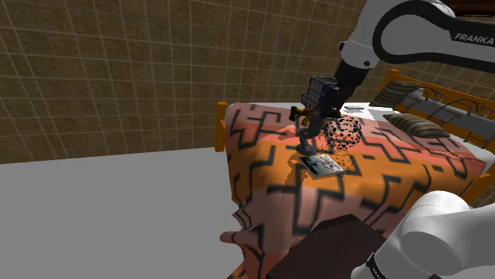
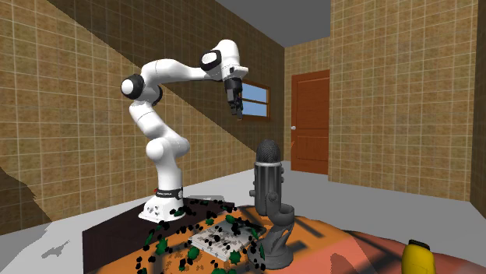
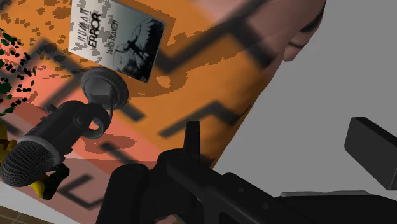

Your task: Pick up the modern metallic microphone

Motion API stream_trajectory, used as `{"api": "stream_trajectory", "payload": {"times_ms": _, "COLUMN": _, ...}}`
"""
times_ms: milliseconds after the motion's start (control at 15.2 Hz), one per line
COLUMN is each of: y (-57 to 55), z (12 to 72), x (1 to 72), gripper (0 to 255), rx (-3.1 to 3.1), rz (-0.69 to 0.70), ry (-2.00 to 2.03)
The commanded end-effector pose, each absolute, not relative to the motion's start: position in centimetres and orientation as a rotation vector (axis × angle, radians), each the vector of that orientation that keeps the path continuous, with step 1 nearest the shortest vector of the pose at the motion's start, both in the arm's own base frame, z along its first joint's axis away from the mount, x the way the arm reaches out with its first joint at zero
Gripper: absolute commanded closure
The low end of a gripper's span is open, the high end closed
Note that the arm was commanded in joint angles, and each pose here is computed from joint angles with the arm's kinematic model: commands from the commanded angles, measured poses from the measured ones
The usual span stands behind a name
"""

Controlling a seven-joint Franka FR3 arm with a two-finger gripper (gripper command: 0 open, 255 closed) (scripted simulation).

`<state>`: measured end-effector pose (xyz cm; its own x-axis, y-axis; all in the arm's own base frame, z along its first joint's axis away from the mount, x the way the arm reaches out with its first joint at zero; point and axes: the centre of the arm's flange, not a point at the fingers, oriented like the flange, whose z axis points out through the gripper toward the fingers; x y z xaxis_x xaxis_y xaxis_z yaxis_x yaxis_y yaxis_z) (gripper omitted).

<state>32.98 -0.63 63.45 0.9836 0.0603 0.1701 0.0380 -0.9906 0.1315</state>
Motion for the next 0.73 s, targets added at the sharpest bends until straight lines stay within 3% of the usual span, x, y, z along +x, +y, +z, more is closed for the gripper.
{"api": "stream_trajectory", "payload": {"times_ms": 0, "y": -0.6, "z": 63.4, "x": 33.0, "gripper": 0, "rx": 3.001, "rz": 0.263, "ry": 0.075}}
{"api": "stream_trajectory", "payload": {"times_ms": 660, "y": -12.4, "z": 61.3, "x": 39.4, "gripper": 0, "rx": 2.976, "rz": 0.1, "ry": 0.317}}
